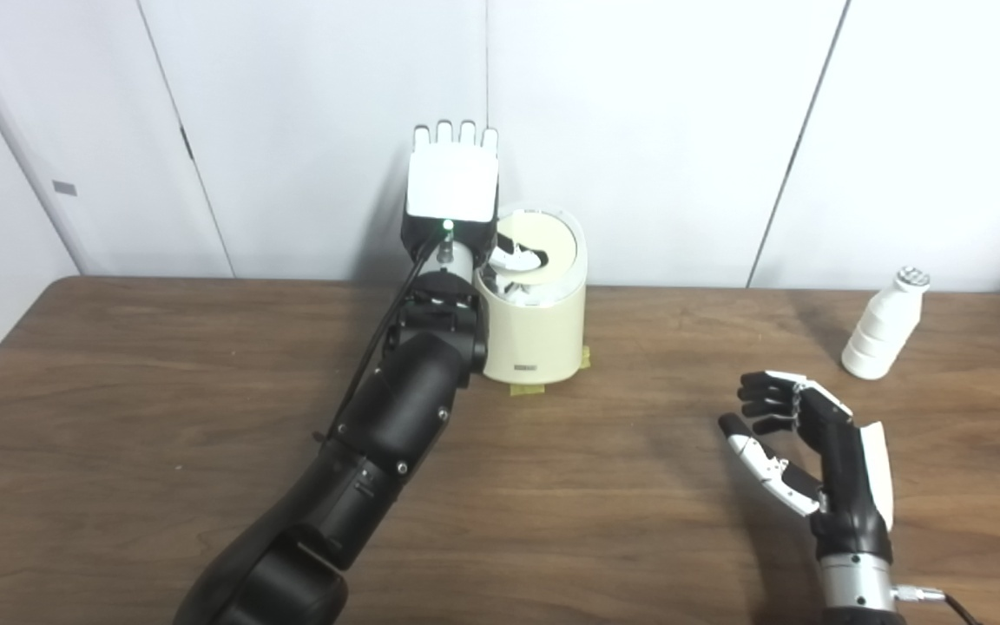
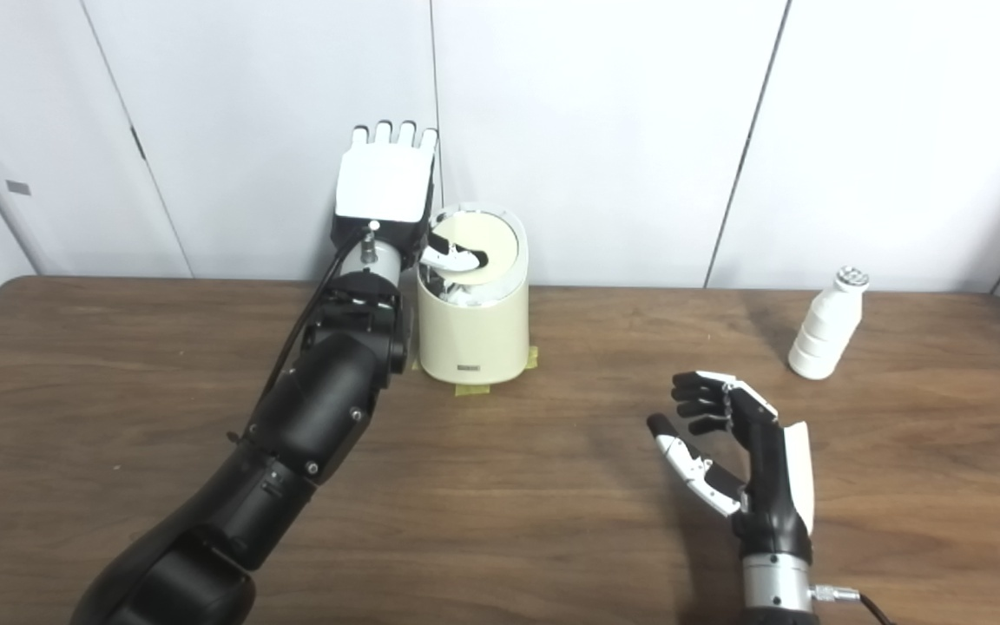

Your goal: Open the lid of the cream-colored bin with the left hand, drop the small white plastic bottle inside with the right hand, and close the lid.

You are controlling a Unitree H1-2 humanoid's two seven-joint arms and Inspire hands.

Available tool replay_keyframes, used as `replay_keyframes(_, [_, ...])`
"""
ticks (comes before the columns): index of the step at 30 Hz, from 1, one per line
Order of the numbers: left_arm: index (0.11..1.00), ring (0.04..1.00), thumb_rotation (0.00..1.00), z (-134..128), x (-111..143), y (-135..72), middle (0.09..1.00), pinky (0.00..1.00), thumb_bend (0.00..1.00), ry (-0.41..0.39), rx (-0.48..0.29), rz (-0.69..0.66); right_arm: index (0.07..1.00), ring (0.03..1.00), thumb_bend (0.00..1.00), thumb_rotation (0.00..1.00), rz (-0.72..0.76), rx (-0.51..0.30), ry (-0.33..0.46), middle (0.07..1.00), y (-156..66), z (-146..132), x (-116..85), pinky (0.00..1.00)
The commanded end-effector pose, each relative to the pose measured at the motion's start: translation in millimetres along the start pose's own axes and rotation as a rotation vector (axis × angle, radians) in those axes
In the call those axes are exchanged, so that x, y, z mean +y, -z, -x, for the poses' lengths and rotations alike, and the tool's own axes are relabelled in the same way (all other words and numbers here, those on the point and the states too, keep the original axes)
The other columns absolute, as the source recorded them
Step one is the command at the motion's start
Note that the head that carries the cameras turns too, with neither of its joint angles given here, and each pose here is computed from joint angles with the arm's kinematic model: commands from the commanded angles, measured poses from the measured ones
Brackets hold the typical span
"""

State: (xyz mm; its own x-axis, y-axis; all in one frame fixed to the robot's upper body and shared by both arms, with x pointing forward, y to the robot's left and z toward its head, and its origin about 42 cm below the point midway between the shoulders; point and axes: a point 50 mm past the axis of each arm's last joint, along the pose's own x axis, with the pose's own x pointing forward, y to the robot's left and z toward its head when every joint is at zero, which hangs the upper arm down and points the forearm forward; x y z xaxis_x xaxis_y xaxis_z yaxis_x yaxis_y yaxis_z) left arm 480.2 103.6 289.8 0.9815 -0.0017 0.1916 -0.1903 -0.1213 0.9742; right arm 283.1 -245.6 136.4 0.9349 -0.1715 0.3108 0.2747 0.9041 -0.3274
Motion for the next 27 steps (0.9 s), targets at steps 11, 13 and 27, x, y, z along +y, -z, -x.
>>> replay_keyframes(11, [0.969,1.0,1.0,-2.4,1.4,14.6,0.998,1.0,0.8,0.02,0.058,0.045,0.606,0.578,0.3,0.3,-0.006,-0.067,0.013,0.605,-11.0,-10.3,1.6,0.49])
replay_keyframes(13, [0.974,1.0,1.0,-1.4,2.6,16.8,1.0,1.0,0.8,0.01,0.06,0.062,0.607,0.583,0.3,0.3,-0.012,-0.063,0.014,0.608,-11.2,-10.1,1.7,0.49])
replay_keyframes(27, [0.763,0.796,0.86,49.5,43.3,55.6,0.79,0.64,0.17,-0.358,-0.146,0.678,0.606,0.582,0.3,0.29,-0.005,-0.067,0.015,0.607,-10.9,-11.1,0.4,0.49])
